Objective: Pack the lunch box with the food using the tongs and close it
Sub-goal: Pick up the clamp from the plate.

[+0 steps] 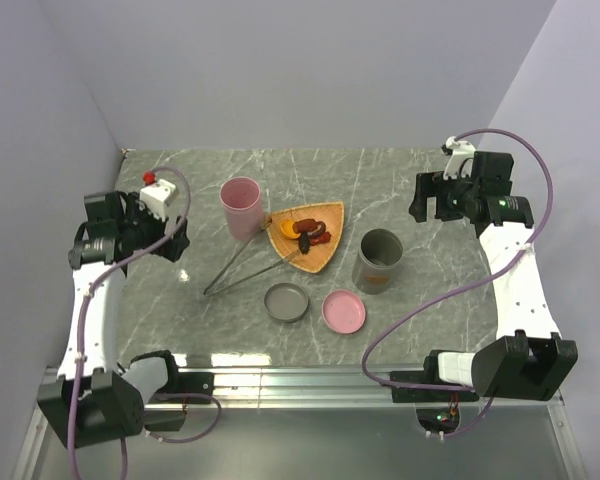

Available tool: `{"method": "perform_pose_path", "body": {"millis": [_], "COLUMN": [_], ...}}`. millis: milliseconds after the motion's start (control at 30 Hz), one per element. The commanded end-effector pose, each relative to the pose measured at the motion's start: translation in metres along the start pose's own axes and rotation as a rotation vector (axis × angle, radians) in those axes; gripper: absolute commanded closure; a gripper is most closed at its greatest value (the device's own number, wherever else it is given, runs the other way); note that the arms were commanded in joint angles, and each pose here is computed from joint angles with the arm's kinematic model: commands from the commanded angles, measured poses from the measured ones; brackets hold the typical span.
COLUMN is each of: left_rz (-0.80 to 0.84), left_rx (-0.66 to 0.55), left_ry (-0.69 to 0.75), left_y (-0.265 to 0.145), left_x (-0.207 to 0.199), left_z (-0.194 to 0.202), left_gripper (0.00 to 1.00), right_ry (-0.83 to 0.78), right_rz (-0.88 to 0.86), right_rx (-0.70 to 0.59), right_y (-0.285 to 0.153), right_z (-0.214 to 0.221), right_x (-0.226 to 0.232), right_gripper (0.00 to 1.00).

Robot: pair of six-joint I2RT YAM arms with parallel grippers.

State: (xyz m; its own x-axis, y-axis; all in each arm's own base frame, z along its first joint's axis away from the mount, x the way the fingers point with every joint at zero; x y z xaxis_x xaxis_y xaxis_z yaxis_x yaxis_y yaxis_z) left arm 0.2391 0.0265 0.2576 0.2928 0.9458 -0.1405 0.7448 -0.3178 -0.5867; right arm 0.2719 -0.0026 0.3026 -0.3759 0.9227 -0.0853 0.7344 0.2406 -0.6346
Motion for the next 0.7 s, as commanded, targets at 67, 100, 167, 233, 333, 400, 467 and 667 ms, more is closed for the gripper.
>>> {"method": "perform_pose_path", "body": {"millis": [67, 100, 167, 233, 333, 400, 467, 667], "left_rz": [0.139, 0.166, 0.213, 0.236, 0.226, 0.218, 0.241, 0.253], "left_rx": [-0.006, 0.026, 0.111, 0.157, 0.139, 0.143, 0.17, 0.239], "left_ry": [0.193, 0.187, 0.186, 0.188, 0.244, 0.283, 0.315, 0.364], "left_y": [0.007, 0.011, 0.023, 0.037, 0.05, 0.062, 0.071, 0.09], "left_x": [-0.011, -0.012, -0.011, -0.011, -0.01, -0.015, -0.026, -0.046], "left_z": [0.008, 0.011, 0.021, 0.035, 0.042, 0.054, 0.066, 0.092], "left_gripper": [0.01, 0.01, 0.01, 0.01, 0.01, 0.01, 0.01, 0.0], "right_ry": [-0.012, -0.009, 0.0, 0.005, 0.006, 0.005, 0.006, 0.01], "right_rz": [-0.02, -0.022, -0.024, -0.03, -0.033, -0.032, -0.031, -0.025], "right_rx": [-0.006, -0.004, -0.001, 0.003, 0.01, 0.012, 0.02, 0.026], "right_y": [0.006, 0.008, 0.011, 0.013, 0.016, 0.016, 0.017, 0.018], "right_z": [-0.003, -0.002, -0.002, -0.002, -0.002, -0.002, -0.001, 0.0], "right_x": [0.002, 0.002, 0.002, 0.002, 0.003, 0.002, 0.002, 0.002], "right_gripper": [0.0, 0.0, 0.0, 0.0, 0.0, 0.0, 0.0, 0.0]}}
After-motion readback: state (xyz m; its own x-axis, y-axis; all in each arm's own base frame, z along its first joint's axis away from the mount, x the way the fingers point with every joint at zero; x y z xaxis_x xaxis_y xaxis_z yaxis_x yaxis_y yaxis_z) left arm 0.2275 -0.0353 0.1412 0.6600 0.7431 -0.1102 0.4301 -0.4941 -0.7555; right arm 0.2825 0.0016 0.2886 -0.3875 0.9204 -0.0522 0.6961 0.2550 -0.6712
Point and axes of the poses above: each gripper's point midway between its finger pads, its own y axis out along the fingers, its own x axis along the line the jaws close on, z = x × y, the point moved 9 cm from there along -y, back along the fingers, and after that the axes turned 14 degrees about -y, right-handed, at the moved point
